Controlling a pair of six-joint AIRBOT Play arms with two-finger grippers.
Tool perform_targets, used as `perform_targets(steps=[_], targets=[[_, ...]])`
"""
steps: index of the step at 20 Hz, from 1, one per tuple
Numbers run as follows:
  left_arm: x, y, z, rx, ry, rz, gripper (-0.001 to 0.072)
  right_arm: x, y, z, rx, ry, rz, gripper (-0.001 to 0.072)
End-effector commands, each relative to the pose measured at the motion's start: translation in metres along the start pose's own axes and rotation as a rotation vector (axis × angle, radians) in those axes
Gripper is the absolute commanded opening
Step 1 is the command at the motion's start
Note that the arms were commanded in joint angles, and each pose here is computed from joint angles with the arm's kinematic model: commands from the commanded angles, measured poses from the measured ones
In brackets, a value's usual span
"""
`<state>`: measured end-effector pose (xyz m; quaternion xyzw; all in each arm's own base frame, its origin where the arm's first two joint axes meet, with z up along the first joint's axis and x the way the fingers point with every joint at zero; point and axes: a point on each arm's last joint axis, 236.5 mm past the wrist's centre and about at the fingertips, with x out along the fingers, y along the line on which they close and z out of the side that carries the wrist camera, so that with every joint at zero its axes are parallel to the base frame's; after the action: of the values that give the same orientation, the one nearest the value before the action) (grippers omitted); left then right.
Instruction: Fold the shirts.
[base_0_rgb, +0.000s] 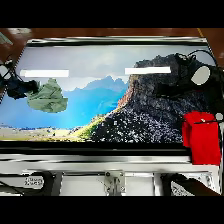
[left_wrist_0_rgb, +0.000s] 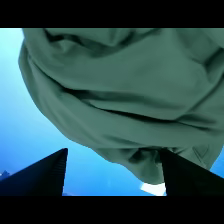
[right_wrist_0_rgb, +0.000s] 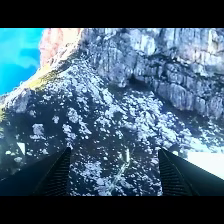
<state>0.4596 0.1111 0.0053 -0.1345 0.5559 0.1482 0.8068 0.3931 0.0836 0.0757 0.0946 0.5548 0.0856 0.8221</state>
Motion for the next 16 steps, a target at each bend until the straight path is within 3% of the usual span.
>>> perform_targets(steps=[1, 7, 11, 12, 13, 14, 16], targets=[[0.038, 0.025, 0.003, -0.172, 0.052, -0.109, 0.0707, 0.0, 0.0, -0.004, 0.044, 0.016, 0.0, 0.0665], [0.095, -0.005, -0.019, -0.148, 0.152, -0.189, 0.0708, 0.0, 0.0, -0.008, 0.092, 0.033, -0.002, 0.0665], [0.109, -0.039, -0.005, -0.24, 0.105, -0.309, 0.0702, 0.0, 0.0, -0.008, 0.093, 0.033, -0.001, 0.0666], [0.109, -0.047, -0.006, -0.262, 0.114, -0.335, 0.0605, 0.0, 0.0, -0.008, 0.093, 0.032, -0.001, 0.0666], [0.106, -0.053, -0.008, -0.274, 0.133, -0.359, 0.0194, 0.0, 0.0, -0.007, 0.091, 0.031, -0.002, 0.0665], [0.1, -0.06, -0.012, -0.263, 0.152, -0.39, 0.0032, 0.0, -0.001, -0.007, 0.09, 0.029, -0.007, 0.0665], [0.075, -0.087, -0.018, -0.181, 0.179, -0.518, 0.0031, 0.0, -0.002, -0.003, 0.087, 0.014, -0.011, 0.0665]])
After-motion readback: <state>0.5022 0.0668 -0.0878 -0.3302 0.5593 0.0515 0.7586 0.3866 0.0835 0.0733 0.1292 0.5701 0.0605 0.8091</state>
